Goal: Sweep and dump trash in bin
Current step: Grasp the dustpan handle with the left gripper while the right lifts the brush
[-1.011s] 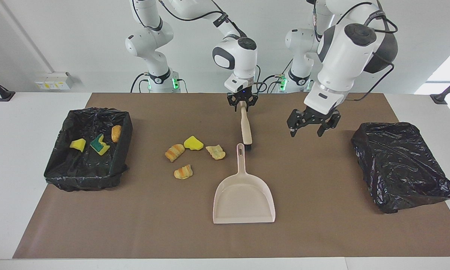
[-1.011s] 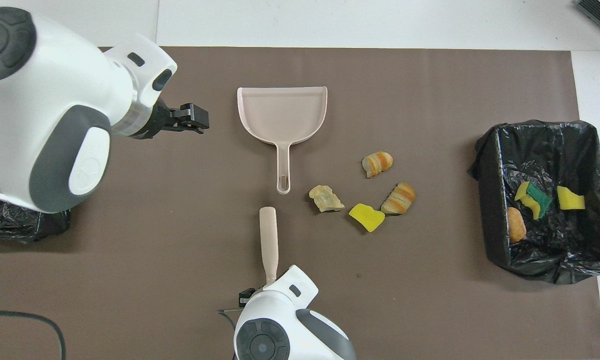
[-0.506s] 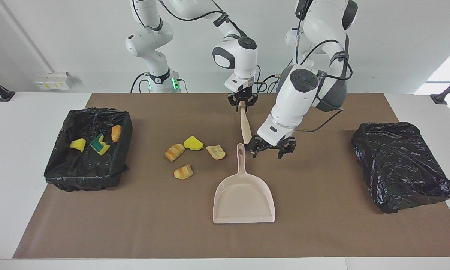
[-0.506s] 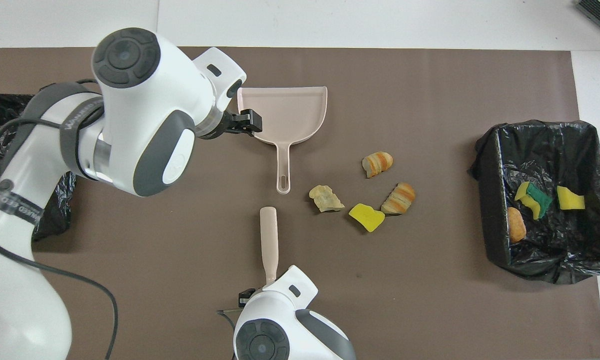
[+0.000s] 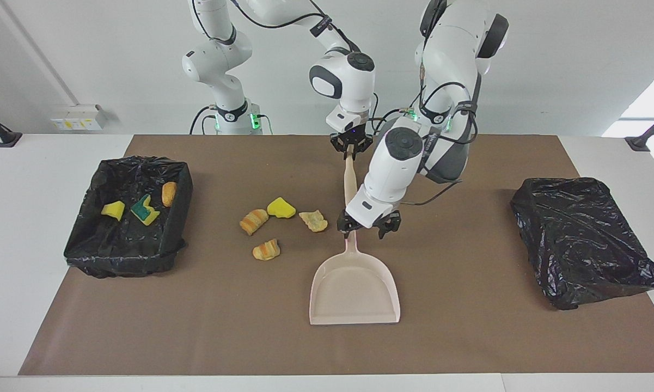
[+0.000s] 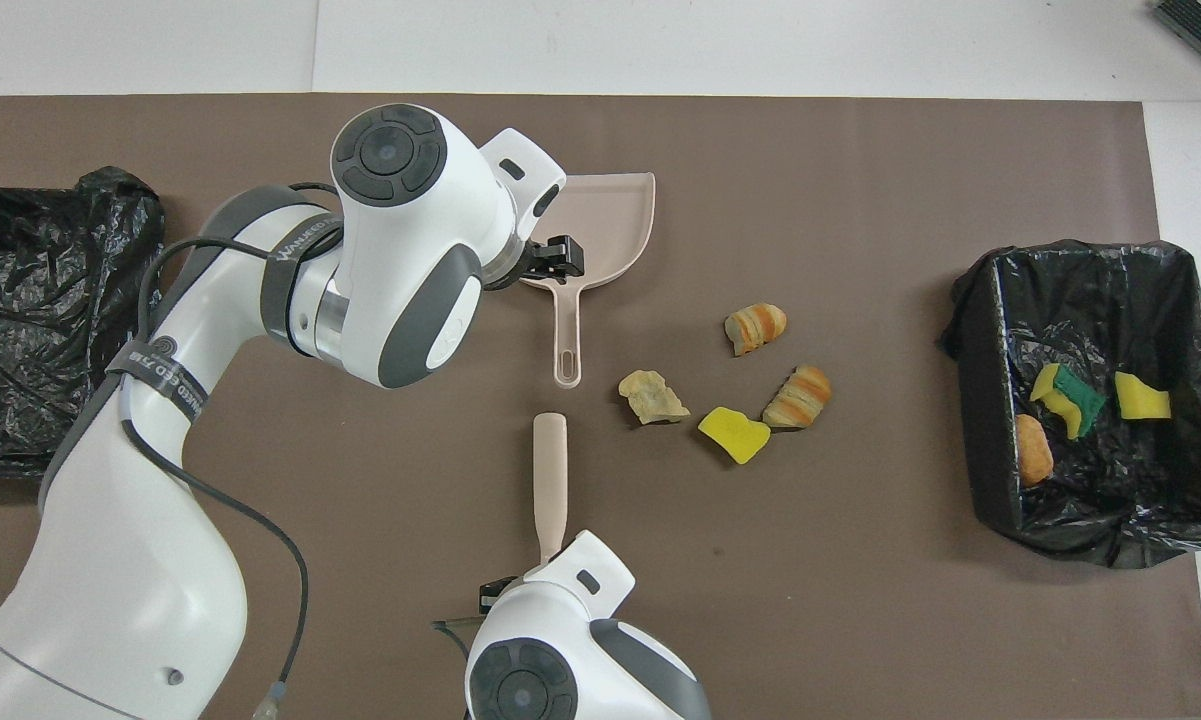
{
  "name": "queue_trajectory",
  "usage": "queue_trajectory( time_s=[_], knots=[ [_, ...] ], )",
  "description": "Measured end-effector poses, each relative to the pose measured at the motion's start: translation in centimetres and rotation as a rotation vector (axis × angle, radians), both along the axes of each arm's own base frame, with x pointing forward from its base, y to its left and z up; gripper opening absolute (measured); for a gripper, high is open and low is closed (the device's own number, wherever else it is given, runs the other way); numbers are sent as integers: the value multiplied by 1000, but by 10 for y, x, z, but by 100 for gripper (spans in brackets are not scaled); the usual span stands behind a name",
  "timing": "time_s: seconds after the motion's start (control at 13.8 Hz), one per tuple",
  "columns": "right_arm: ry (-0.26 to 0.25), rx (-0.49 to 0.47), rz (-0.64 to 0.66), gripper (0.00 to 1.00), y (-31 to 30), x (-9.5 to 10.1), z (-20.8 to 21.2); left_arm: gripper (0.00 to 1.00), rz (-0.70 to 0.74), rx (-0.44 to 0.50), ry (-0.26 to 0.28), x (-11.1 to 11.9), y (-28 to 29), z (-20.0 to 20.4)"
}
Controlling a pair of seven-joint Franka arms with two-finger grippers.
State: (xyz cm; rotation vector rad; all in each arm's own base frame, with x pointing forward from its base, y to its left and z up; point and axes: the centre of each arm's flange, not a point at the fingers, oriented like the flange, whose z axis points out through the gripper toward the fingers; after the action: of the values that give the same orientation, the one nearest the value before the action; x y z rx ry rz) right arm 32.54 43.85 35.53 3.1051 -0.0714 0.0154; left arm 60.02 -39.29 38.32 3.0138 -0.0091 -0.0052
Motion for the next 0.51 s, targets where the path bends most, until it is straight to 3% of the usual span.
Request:
queue_trajectory(
  time_s=[0.22,0.51],
  knots=[
    [6,-21,-32,26,-17,2,29,100,12,7,18,-8,-14,-14],
    [40,-76,-36,26,-79,34,62,97,18,16,25,-7,-10,-18]
  ],
)
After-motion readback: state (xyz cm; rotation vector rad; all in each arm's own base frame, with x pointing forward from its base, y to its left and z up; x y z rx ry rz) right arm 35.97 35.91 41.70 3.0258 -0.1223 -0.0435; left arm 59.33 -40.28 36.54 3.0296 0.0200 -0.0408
